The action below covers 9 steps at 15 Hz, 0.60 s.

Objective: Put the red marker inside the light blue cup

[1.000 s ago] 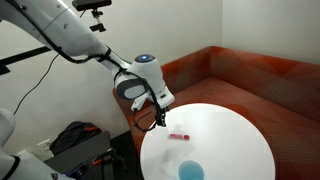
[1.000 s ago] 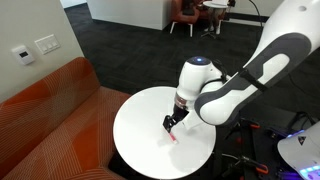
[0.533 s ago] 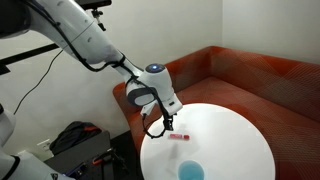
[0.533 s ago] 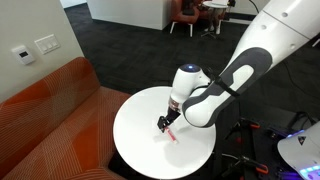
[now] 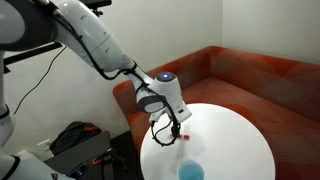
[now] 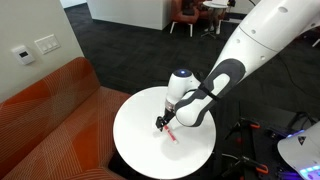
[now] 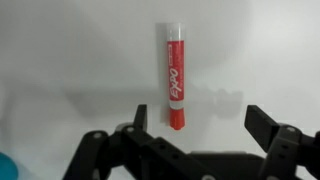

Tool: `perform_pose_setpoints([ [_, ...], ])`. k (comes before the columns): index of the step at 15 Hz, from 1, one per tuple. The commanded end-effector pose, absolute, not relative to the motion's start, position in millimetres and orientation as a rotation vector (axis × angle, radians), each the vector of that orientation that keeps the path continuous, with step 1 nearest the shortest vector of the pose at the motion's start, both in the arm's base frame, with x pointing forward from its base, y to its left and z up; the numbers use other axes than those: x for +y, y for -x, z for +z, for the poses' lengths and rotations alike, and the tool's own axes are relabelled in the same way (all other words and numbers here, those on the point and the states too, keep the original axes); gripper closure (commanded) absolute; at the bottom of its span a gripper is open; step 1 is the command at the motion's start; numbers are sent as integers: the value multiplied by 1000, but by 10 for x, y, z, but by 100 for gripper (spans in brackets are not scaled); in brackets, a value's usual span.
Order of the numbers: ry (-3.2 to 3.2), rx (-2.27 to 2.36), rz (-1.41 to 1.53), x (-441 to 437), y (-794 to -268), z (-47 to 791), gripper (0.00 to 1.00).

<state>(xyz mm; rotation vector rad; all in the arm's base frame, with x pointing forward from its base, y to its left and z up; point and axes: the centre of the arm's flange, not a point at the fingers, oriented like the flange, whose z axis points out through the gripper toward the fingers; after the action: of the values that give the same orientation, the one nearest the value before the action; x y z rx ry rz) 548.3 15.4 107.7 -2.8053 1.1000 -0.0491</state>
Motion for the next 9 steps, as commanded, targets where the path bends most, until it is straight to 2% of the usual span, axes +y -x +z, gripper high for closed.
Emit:
perform_pose_setpoints([
  [1,2826,1037,-75,152,-5663,950,0],
  [9,2835,1029,-49,214,-5699,695,0],
])
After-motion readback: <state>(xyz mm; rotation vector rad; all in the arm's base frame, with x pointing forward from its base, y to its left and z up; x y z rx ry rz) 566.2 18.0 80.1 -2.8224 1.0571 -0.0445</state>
